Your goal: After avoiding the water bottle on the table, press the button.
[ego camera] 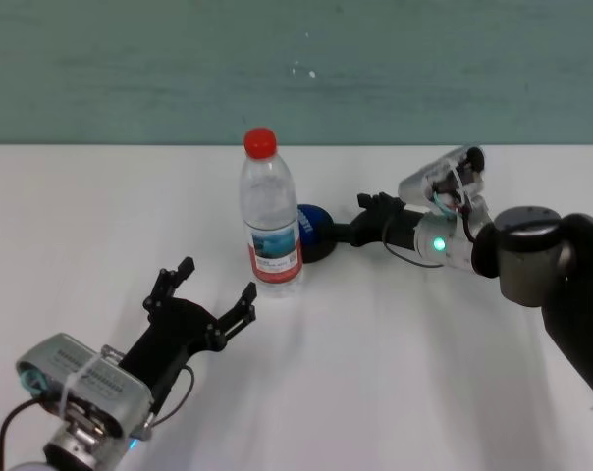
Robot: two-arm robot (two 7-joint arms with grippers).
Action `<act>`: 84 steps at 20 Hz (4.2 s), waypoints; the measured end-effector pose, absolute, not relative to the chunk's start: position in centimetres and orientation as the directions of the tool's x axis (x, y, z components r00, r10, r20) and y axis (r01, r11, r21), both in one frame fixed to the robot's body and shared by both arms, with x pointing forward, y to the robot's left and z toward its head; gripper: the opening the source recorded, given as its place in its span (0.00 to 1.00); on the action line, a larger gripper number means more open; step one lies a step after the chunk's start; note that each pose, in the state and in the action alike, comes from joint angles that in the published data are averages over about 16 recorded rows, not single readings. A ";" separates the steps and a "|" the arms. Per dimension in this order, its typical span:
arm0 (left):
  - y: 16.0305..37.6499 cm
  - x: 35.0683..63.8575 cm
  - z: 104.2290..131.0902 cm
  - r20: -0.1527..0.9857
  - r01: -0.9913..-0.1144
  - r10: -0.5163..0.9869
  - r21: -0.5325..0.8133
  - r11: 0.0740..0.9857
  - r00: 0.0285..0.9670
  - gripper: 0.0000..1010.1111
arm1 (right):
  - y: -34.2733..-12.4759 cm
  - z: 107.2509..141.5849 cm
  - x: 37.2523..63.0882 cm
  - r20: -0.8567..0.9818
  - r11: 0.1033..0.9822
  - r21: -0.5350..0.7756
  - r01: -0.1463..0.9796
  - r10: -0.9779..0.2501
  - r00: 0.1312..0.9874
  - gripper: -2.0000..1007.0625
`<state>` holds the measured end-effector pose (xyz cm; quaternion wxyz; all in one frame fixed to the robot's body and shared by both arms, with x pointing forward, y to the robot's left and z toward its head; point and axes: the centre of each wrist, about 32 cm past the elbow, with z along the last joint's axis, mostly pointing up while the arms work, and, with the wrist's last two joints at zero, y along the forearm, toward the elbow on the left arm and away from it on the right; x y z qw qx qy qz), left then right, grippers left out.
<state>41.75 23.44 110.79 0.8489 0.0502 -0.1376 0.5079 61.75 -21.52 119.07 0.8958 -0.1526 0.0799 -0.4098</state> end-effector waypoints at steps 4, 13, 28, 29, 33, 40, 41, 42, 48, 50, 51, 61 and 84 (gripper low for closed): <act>23.4 41.7 110.8 0.285 -0.876 0.849 -0.055 0.479 0.446 0.99 | -21.4 119.9 61.4 -0.009 0.623 -0.323 0.712 -0.754 0.656 1.00; 23.4 41.7 110.8 0.285 -0.876 0.848 -0.055 0.479 0.446 0.99 | -21.6 122.3 59.6 0.018 0.634 -0.273 0.724 -0.749 0.662 1.00; 23.4 41.7 110.8 0.285 -0.876 0.849 -0.055 0.479 0.446 0.99 | -24.2 124.4 56.7 0.050 0.596 -0.200 0.778 -0.786 0.616 1.00; 23.4 41.7 110.8 0.285 -0.876 0.849 -0.055 0.479 0.446 0.99 | -24.4 124.6 56.4 0.052 0.591 -0.194 0.783 -0.791 0.610 1.00; 23.4 41.7 110.8 0.285 -0.876 0.849 -0.055 0.479 0.446 0.99 | -25.7 125.2 55.1 0.060 0.570 -0.165 0.805 -0.809 0.585 1.00; 23.4 41.7 110.8 0.285 -0.876 0.848 -0.055 0.479 0.446 0.99 | -27.7 126.4 52.0 0.073 0.530 -0.106 0.841 -0.840 0.538 1.00; 23.4 41.7 110.8 0.285 -0.876 0.849 -0.055 0.479 0.446 0.99 | -28.0 126.5 51.5 0.075 0.525 -0.098 0.846 -0.844 0.532 1.00; 23.4 41.7 110.8 0.285 -0.876 0.849 -0.055 0.479 0.446 0.99 | -28.2 126.6 51.0 0.076 0.519 -0.091 0.850 -0.847 0.526 1.00; 23.4 41.7 110.8 0.285 -0.876 0.849 -0.055 0.479 0.446 0.99 | -29.2 127.1 48.2 0.080 0.492 -0.048 0.869 -0.866 0.494 1.00; 23.4 41.7 110.8 0.285 -0.876 0.849 -0.055 0.479 0.446 0.99 | -29.4 127.1 47.2 0.079 0.485 -0.036 0.874 -0.870 0.487 1.00; 23.4 41.7 110.8 0.285 -0.876 0.849 -0.055 0.479 0.446 0.99 | -29.5 127.0 46.8 0.078 0.483 -0.031 0.875 -0.872 0.484 1.00; 23.4 41.7 110.8 0.285 -0.876 0.849 -0.055 0.479 0.446 0.99 | -29.1 125.6 43.0 0.053 0.479 0.004 0.878 -0.877 0.478 1.00; 23.4 41.7 110.8 0.285 -0.876 0.848 -0.055 0.479 0.446 0.99 | -25.7 119.8 38.3 -0.018 0.578 0.027 0.815 -0.815 0.579 1.00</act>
